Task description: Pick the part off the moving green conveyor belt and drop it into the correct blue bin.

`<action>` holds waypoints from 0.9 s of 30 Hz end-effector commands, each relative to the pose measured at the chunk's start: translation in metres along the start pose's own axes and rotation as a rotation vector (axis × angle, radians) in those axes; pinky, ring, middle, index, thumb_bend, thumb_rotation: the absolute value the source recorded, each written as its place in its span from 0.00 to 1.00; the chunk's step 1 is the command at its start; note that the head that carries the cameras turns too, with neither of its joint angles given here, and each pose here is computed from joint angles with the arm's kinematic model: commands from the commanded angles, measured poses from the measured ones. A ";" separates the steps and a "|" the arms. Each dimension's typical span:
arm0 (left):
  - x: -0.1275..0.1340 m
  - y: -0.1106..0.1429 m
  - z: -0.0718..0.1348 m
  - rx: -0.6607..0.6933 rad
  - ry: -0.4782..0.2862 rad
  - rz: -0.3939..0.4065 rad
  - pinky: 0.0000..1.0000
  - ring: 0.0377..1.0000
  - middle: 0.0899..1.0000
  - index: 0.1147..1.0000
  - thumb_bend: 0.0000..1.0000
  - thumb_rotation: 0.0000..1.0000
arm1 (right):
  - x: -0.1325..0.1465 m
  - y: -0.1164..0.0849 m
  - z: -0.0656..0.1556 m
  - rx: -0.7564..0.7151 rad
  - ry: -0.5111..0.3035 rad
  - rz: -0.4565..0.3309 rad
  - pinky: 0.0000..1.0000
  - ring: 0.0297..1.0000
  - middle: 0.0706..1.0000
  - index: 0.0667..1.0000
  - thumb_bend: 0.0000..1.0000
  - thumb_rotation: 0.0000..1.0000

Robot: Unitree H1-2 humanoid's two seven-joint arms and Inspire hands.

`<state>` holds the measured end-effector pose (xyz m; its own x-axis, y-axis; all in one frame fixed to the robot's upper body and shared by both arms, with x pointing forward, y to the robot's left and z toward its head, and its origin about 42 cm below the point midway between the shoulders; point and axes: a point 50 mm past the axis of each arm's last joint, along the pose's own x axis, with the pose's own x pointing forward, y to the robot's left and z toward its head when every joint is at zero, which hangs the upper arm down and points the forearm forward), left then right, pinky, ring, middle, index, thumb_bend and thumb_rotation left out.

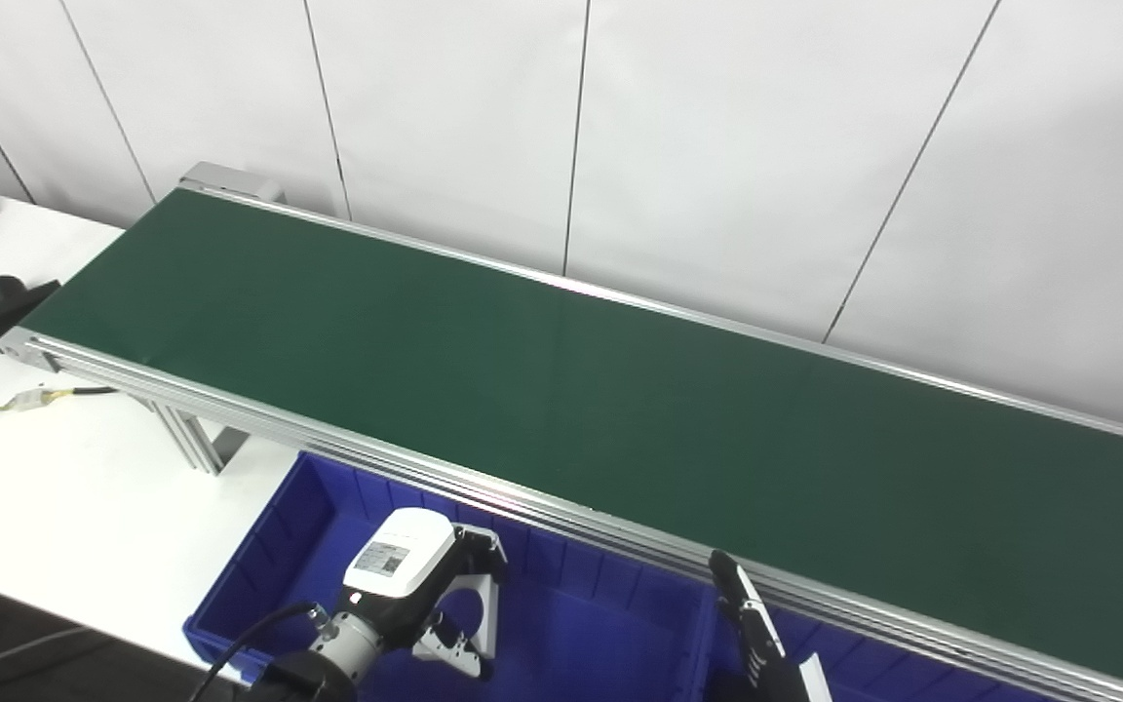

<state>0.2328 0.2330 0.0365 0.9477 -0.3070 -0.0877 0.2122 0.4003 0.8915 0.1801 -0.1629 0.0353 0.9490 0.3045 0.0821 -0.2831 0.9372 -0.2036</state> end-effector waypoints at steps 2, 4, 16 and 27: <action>0.006 0.016 0.002 0.028 -0.020 0.022 0.43 0.44 0.47 0.43 0.52 0.01 | 0.009 -0.002 0.013 0.003 -0.083 -0.004 0.93 0.96 0.95 0.95 1.00 0.96; 0.006 0.017 0.003 0.055 -0.008 0.006 0.48 0.50 0.54 0.50 0.75 0.07 | 0.009 -0.002 0.013 0.001 -0.083 -0.003 0.93 0.96 0.95 0.95 1.00 0.97; 0.005 0.017 0.008 0.066 0.018 -0.035 0.66 0.69 0.72 0.72 1.00 0.31 | 0.011 -0.006 0.012 -0.006 -0.084 -0.007 0.94 0.95 0.95 0.95 1.00 0.96; -0.009 0.041 0.038 -0.046 -0.071 0.081 0.58 0.64 0.70 0.74 1.00 0.46 | 0.013 -0.013 0.011 -0.005 -0.084 -0.020 0.99 0.97 0.96 0.96 0.98 0.95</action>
<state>0.2224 0.2209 0.0754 0.9445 -0.3224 -0.0633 0.2039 0.4239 0.8824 0.1883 -0.1716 0.0377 0.9505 0.2972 0.0905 -0.2736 0.9388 -0.2091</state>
